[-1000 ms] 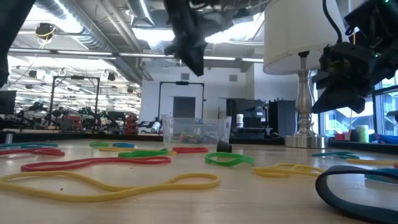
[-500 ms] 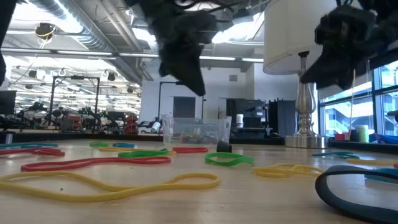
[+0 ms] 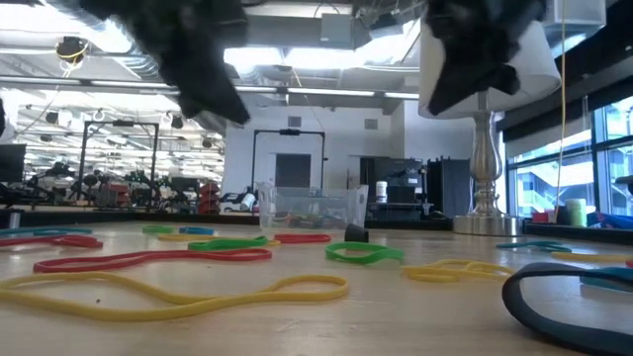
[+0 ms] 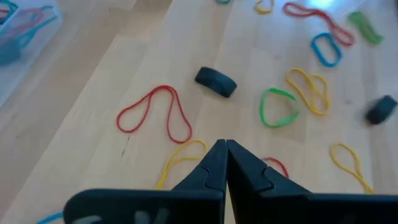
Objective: Pick and place rubber bands into bin
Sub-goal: Put the black rubber band into the transparent bin
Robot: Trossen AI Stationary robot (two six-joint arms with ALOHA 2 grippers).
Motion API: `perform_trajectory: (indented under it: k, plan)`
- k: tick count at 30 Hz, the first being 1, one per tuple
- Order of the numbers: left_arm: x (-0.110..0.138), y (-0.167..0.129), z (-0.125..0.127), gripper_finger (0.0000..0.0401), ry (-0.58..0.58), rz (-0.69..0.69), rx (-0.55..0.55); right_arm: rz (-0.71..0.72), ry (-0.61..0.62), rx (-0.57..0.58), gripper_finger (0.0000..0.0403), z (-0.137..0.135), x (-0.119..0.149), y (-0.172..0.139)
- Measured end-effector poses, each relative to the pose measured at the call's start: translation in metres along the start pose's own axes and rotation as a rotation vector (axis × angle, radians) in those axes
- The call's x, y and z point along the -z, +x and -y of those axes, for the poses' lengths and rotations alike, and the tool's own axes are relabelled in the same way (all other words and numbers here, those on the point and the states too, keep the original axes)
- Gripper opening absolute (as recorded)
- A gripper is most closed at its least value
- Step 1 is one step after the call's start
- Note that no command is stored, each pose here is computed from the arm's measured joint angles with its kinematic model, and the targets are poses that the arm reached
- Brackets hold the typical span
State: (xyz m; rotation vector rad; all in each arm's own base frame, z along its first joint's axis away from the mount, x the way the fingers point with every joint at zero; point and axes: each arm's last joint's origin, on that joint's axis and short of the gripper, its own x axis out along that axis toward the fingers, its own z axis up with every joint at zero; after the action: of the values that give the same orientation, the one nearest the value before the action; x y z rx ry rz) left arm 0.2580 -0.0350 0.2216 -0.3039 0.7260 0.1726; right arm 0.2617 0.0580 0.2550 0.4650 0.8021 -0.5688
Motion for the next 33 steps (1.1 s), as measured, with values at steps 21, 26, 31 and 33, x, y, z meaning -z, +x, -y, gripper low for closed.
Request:
perform_trajectory:
  k: [21, 26, 31, 33]
  plan:
    - [0.037, -0.04, -0.01, 0.0002, 0.087, 0.028, 0.147, -0.26, 0.191, 0.279, 0.0097, -0.091, -0.027, 0.117]
    - [0.04, -0.041, -0.007, 0.0002, 0.118, 0.015, 0.159, -0.325, 0.308, 0.325, 0.0152, -0.084, -0.023, 0.14]
    - [0.041, -0.041, -0.005, 0.0002, 0.136, 0.013, 0.168, -0.342, 0.375, 0.357, 0.02, -0.081, -0.016, 0.161]
    - [0.041, -0.041, -0.004, 0.0002, 0.138, 0.012, 0.17, -0.35, 0.377, 0.356, 0.0214, -0.081, -0.013, 0.167]
